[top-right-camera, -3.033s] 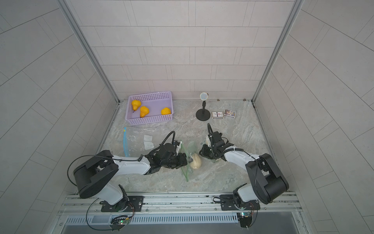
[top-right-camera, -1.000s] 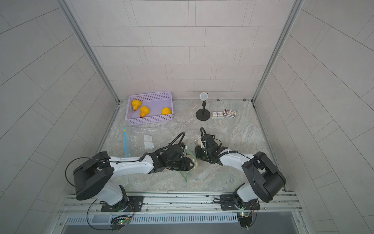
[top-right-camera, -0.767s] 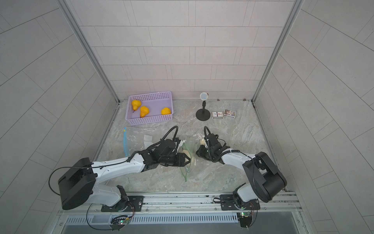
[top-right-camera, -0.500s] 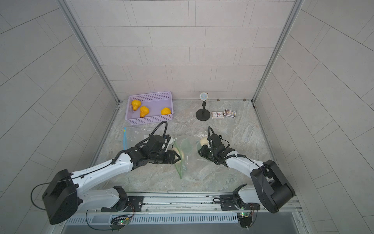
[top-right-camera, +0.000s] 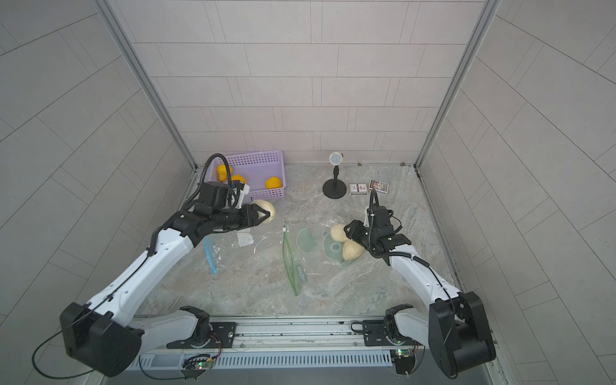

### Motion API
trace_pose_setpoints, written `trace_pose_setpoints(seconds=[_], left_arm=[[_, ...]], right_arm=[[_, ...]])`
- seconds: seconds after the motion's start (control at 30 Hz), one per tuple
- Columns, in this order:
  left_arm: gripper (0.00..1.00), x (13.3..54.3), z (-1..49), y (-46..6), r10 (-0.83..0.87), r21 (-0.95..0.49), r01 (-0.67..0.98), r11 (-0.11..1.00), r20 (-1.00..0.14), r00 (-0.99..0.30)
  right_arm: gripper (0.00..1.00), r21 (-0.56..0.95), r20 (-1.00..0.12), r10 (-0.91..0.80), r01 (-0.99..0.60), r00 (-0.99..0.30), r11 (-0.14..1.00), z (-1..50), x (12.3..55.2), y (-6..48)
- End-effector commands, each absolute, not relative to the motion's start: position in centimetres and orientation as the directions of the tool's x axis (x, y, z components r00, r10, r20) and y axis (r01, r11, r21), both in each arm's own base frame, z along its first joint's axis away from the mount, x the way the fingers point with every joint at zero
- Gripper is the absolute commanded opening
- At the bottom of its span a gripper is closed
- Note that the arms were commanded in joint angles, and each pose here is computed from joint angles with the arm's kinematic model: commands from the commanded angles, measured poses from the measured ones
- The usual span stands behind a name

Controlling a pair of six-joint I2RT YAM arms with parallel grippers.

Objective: Open the zip-top bag and take out the pear
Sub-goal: Place the pear in the basket.

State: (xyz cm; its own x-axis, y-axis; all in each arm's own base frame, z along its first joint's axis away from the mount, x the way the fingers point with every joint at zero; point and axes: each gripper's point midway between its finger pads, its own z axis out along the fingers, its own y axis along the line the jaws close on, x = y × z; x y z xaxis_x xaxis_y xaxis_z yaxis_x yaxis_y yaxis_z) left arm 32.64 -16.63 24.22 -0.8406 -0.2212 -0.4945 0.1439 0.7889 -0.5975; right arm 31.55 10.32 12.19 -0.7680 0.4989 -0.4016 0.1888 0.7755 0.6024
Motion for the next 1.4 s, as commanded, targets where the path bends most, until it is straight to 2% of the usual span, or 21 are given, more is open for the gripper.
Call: trace_pose_setpoints(seconds=[0.0,0.23,0.3,0.4,0.53,0.63,0.73,0.9,1.07,1.17,1.27,1.37], left_arm=[[0.42,38.8,24.8,-13.7,-0.237,-0.523,0.123,0.844,-0.569,-0.788],[0.40,52.2,17.9,-9.2,-0.331,-0.519,-0.039,0.854,-0.484,-0.810],[0.47,54.9,16.0,-8.7,-0.336,-0.516,-0.063,0.854,-0.456,-0.824],[0.69,57.1,15.1,-8.5,-0.335,-0.514,-0.062,0.855,-0.458,-0.823],[0.77,57.0,16.1,-8.4,-0.342,-0.534,-0.054,0.844,-0.457,-0.821],[0.81,54.5,18.6,-8.4,-0.357,-0.550,-0.046,0.834,-0.473,-0.806],[0.81,50.3,21.2,-9.0,-0.378,-0.585,-0.033,0.810,-0.479,-0.792],[0.81,39.2,22.3,-12.5,-0.331,-0.634,0.049,0.772,-0.467,-0.820],[0.74,28.8,17.9,-16.1,-0.255,-0.667,0.049,0.743,-0.350,-0.902],[0.68,24.6,15.7,-18.3,-0.246,-0.706,0.035,0.707,-0.292,-0.924],[0.57,22.5,14.2,-20.0,-0.250,-0.741,0.014,0.672,-0.244,-0.937],[0.50,22.2,13.4,-20.9,-0.272,-0.778,-0.014,0.627,-0.201,-0.941]], right_arm=[[0.55,0.569,-0.430,0.427,0.128,-0.796,0.812,12.7,32.4,9.7],[0.54,0.590,-0.383,0.400,0.112,-0.833,0.800,10.4,33.0,9.3],[0.55,0.575,-0.390,0.394,0.113,-0.832,0.810,10.1,33.0,9.0],[0.55,0.548,-0.397,0.374,0.110,-0.838,0.829,9.8,32.6,8.7],[0.56,0.502,-0.413,0.350,0.110,-0.841,0.858,9.7,31.9,7.9],[0.56,0.480,-0.415,0.335,0.109,-0.846,0.870,9.6,31.3,7.6],[0.56,0.455,-0.417,0.317,0.106,-0.852,0.884,9.2,30.8,7.3],[0.56,0.466,-0.404,0.266,0.053,-0.875,0.883,8.6,29.9,8.0],[0.56,0.450,-0.402,0.247,0.044,-0.882,0.892,8.2,29.8,7.9],[0.55,0.453,-0.400,0.248,0.045,-0.882,0.891,8.1,29.7,8.0],[0.54,0.455,-0.392,0.248,0.047,-0.886,0.889,7.9,29.6,8.0],[0.53,0.457,-0.390,0.247,0.046,-0.887,0.888,7.9,29.3,8.1]])
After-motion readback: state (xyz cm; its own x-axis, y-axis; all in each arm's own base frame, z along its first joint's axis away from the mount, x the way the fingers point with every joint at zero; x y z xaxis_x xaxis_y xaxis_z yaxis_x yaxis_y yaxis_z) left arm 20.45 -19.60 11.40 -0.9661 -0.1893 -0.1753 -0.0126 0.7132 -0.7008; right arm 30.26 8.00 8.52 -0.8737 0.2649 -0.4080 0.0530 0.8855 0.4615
